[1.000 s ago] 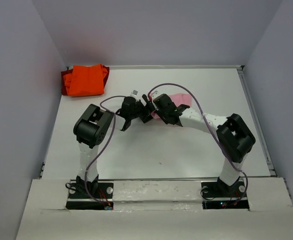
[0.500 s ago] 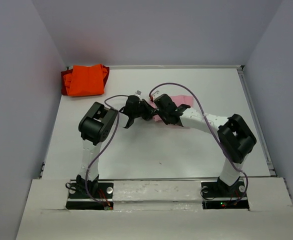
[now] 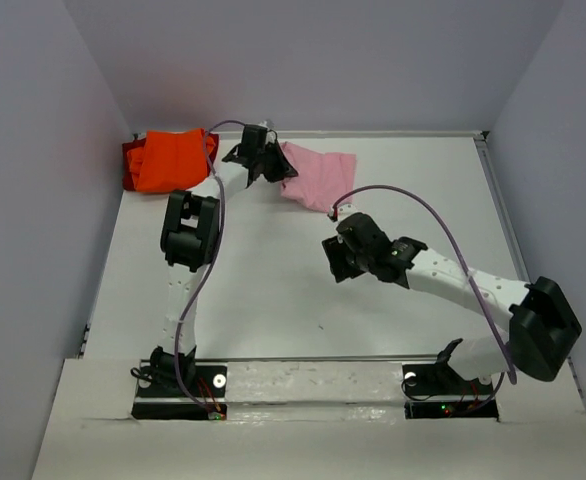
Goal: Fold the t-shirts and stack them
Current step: Neatly place the folded tshirt to the corner
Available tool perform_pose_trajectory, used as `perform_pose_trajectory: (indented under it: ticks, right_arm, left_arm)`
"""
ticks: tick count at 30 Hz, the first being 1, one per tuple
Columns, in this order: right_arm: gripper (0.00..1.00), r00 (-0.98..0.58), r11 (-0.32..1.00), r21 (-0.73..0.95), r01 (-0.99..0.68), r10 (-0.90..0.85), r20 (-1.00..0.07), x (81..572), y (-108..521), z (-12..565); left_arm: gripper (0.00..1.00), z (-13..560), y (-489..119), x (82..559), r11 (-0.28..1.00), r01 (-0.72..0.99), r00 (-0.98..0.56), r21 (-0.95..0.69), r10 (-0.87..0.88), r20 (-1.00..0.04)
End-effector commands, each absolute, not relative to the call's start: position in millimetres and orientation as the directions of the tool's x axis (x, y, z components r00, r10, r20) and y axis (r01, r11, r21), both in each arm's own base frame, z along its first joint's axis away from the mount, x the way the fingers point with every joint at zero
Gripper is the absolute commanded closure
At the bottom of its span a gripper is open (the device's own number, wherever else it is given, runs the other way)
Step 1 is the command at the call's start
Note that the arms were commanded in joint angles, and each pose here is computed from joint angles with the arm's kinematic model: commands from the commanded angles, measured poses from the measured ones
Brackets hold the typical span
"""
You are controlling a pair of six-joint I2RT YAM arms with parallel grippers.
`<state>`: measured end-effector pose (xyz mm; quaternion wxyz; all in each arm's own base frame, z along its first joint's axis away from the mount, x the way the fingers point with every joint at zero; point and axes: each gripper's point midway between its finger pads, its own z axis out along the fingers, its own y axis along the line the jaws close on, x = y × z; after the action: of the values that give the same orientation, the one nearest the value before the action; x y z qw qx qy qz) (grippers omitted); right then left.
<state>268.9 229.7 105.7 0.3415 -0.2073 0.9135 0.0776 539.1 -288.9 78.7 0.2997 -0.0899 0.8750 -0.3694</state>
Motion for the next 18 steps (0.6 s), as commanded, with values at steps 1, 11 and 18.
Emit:
perform_pose_trajectory:
  ticks: [1,11,18]
  right_arm:
    - [0.38,-0.687,0.886,0.143,-0.441,-0.231,-0.689,248.8,246.0,113.5]
    - [0.40,-0.704,0.874,0.151,-0.462,-0.258,-0.662,240.1,248.4,89.9]
    - [0.41,-0.704,0.860,0.182,-0.476,-0.248,-0.665,238.2,255.0,86.2]
  left_arm:
    - [1.00,70.6,-224.9,560.4,0.846,0.030,-0.829,-0.532,-0.276,-0.487]
    - [1.00,132.8,-128.5,590.4,0.913,0.008,-0.758,-0.407,-0.260,-0.598]
    - [1.00,202.8,-72.0,594.6,0.931,-0.017,-0.643,-0.365,-0.290,-0.709]
